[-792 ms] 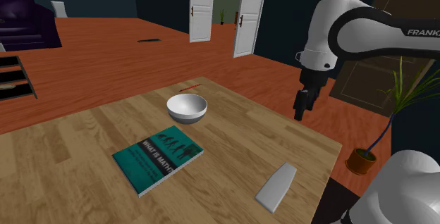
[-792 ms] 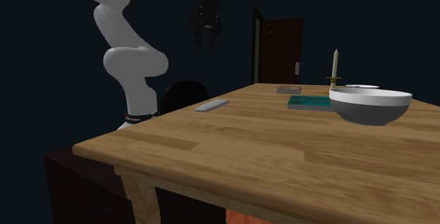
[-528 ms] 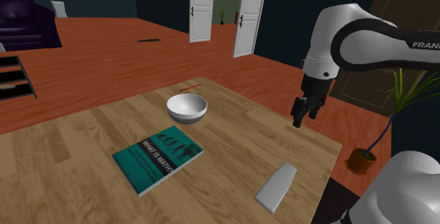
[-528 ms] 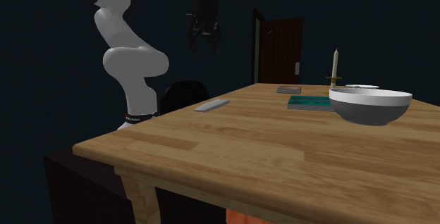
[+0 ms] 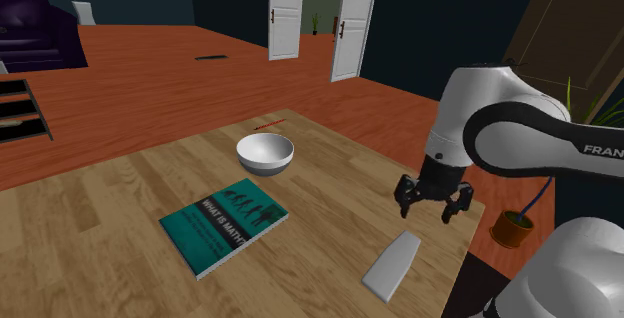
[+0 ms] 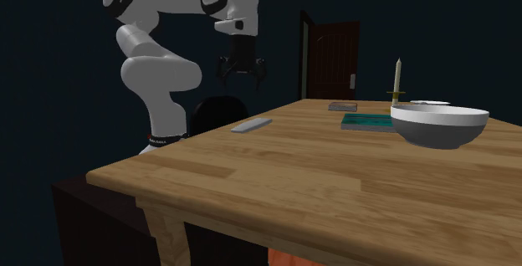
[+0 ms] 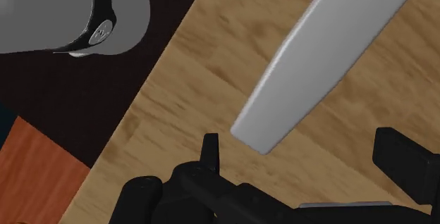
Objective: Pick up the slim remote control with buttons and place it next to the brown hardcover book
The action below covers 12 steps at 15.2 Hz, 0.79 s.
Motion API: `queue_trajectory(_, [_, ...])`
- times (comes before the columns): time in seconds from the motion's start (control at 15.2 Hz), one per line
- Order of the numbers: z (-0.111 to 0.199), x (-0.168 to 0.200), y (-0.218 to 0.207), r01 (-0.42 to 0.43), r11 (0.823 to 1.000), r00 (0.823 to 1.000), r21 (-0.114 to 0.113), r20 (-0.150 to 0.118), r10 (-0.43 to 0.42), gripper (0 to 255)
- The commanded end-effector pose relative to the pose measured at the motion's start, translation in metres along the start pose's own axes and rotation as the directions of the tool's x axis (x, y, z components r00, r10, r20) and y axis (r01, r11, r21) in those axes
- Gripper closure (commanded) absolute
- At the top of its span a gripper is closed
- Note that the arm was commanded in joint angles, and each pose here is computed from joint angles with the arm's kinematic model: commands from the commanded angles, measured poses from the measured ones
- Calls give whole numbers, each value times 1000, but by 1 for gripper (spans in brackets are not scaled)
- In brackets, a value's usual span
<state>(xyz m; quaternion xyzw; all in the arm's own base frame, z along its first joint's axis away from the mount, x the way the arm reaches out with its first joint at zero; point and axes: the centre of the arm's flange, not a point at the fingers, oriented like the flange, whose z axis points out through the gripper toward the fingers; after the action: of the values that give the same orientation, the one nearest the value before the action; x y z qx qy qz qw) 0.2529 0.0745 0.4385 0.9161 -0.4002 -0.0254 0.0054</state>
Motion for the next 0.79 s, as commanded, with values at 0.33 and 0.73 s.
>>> queue_trajectory(0.33, [72,-36,-36,-594,803,804,41,-8,595,0])
queue_trajectory(0.73, [103,-35,-37,-594,803,804,41,-8,595,0])
